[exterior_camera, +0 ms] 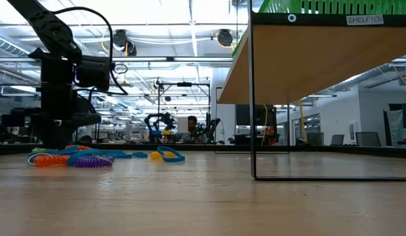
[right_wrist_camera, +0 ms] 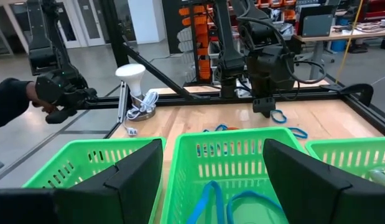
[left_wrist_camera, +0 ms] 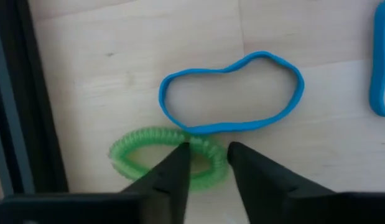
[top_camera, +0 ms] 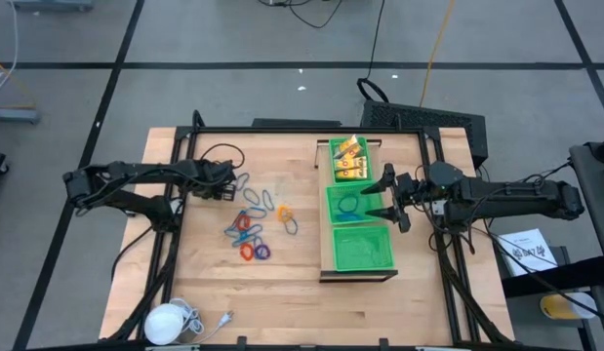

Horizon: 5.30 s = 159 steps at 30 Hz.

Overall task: Pick & Place Office Desk Supplies
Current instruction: Put the green spring keychain into the bottom green bin

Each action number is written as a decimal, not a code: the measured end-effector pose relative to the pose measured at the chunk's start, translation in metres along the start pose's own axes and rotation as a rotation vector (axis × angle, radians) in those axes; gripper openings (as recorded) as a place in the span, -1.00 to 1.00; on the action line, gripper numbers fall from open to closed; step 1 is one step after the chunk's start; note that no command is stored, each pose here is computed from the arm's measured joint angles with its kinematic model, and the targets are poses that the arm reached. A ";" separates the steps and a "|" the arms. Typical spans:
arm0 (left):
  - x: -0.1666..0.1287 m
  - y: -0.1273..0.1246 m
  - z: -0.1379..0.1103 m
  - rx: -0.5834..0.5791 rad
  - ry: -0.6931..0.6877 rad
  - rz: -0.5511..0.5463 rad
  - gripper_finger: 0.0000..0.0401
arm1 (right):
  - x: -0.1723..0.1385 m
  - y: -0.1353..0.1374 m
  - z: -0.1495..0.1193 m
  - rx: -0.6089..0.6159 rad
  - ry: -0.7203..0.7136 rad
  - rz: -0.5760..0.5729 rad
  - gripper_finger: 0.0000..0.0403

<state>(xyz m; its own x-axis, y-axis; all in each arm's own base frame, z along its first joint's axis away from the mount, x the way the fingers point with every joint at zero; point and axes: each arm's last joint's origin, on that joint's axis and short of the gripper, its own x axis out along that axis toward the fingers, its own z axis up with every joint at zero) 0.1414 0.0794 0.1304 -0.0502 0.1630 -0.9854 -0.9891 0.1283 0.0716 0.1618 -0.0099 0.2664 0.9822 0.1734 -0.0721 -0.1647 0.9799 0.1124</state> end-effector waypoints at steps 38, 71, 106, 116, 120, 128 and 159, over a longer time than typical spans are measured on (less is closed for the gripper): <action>-0.211 -0.102 -0.011 0.685 -0.903 -1.146 -0.97 | 0.035 -0.012 0.007 -0.070 -0.191 -0.082 0.33; -0.212 -0.143 -0.027 0.858 -0.994 -1.306 -0.96 | 0.156 -0.022 0.026 -0.460 -0.166 -0.253 0.54; -0.210 -0.142 -0.026 0.793 -1.060 -1.172 -0.56 | 0.161 -0.018 0.024 -0.464 -0.145 -0.273 -0.92; -0.211 -0.141 -0.026 0.820 -1.179 -1.042 0.06 | 0.155 -0.011 0.028 -0.457 -0.120 -0.251 -0.82; -0.212 -0.139 -0.025 0.829 -1.206 -1.008 0.17 | 0.144 -0.001 0.037 -0.450 -0.086 -0.222 -0.92; -0.211 -0.138 -0.024 0.807 -1.214 -0.972 0.20 | 0.113 0.029 0.052 -0.325 -0.035 -0.092 -0.85; -0.207 -0.138 -0.024 0.759 -1.131 -0.990 0.20 | 0.060 0.099 0.038 -0.193 0.263 0.301 -0.40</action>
<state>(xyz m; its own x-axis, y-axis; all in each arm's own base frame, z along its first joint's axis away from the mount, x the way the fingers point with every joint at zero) 0.2854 0.0042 0.3204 0.9569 0.2647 -0.1197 -0.2749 0.9583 -0.0780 0.2084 0.0935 0.3107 0.8357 0.4486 -0.3169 -0.4783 0.8780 -0.0187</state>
